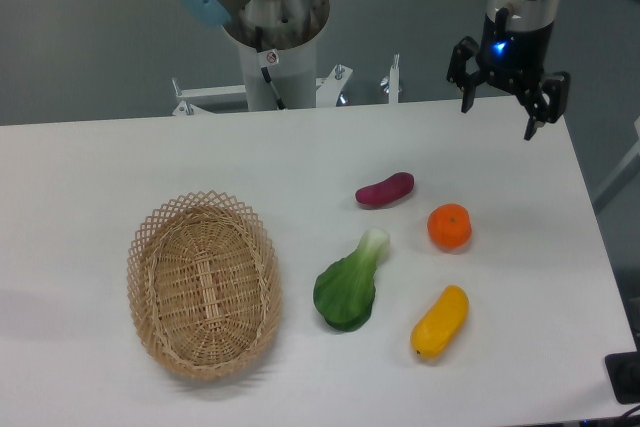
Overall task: Pick up the green vegetable from the table
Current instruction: 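Move the open gripper toward the green bok choy and lower it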
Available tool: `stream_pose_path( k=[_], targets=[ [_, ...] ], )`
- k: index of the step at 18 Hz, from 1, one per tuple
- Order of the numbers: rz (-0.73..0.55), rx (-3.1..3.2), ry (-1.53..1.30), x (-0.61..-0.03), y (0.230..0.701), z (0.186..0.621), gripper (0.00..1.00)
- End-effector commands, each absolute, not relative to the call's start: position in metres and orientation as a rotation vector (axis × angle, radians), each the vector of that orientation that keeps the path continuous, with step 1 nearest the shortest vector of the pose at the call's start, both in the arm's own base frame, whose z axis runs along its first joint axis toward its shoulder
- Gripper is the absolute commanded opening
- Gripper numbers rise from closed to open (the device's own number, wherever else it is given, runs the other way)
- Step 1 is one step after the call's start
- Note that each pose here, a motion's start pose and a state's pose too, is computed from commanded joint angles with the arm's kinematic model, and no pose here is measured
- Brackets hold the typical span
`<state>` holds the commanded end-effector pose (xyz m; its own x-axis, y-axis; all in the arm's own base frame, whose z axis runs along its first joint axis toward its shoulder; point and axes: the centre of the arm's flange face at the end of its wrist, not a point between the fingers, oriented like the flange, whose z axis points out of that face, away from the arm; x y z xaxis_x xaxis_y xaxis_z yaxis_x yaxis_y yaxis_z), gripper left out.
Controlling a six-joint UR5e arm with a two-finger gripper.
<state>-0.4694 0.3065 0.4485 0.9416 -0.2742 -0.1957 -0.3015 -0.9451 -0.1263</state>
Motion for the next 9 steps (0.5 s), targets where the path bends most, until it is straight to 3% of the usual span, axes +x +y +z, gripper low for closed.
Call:
stream_pose_path(
  k=[9],
  targets=[
    [0.297, -2.933, 0.447, -0.4657, 0.3064, 0.4408, 1.00]
  ],
)
